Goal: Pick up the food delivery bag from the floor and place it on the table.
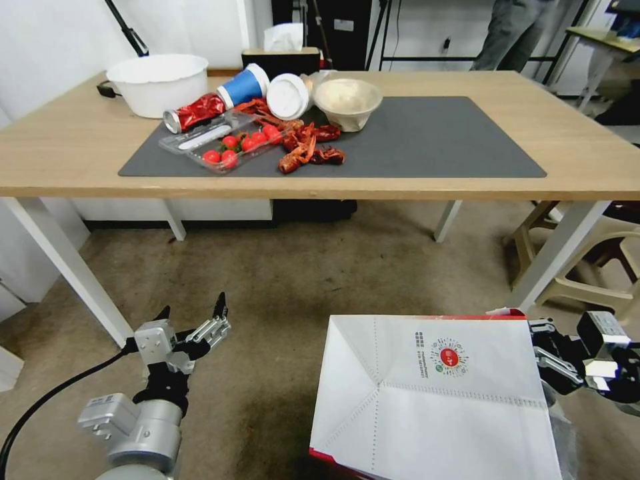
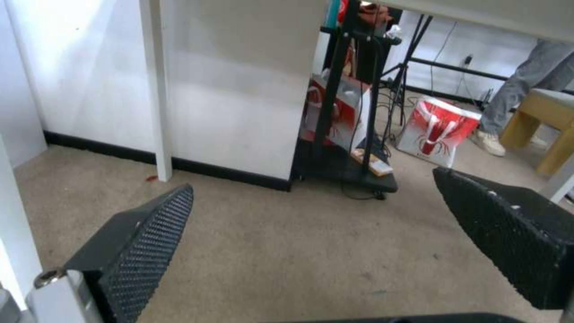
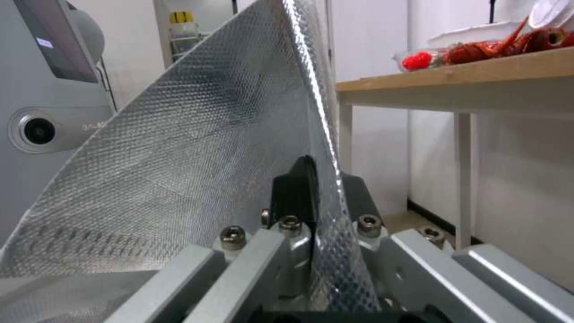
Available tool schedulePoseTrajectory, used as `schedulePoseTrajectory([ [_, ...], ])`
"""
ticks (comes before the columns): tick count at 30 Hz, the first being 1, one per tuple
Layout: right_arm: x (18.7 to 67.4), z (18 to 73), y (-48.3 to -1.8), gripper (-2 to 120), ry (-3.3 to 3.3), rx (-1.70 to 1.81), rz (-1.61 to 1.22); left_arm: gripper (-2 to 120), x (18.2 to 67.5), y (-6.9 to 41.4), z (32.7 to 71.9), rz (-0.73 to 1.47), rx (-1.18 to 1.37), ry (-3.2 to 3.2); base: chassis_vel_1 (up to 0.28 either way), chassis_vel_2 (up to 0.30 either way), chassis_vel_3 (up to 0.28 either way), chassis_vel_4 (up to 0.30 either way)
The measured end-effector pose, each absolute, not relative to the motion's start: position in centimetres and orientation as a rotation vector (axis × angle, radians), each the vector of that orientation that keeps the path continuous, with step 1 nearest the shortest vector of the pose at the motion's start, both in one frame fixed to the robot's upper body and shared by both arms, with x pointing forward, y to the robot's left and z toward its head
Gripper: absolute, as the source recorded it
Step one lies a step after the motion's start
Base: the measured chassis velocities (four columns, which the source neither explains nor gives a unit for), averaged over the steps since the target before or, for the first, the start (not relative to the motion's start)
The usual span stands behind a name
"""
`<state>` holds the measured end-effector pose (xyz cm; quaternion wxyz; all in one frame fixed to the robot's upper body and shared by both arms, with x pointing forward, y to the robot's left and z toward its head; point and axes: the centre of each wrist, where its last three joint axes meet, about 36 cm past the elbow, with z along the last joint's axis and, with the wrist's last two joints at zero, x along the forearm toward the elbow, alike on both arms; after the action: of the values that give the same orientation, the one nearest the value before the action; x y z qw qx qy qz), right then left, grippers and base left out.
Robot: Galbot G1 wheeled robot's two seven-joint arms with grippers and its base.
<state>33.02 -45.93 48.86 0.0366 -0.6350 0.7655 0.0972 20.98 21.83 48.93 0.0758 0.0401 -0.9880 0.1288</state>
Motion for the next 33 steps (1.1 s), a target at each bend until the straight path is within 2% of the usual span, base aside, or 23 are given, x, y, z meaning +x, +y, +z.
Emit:
schedulePoseTrajectory([
  [33, 32.87, 48.82, -45.87, 0, 2.350, -1.944, 0.289, 100, 20.77, 21.86, 48.97, 0.367, 0.111, -2.964, 0.000, 0.000, 0.000, 0.000],
])
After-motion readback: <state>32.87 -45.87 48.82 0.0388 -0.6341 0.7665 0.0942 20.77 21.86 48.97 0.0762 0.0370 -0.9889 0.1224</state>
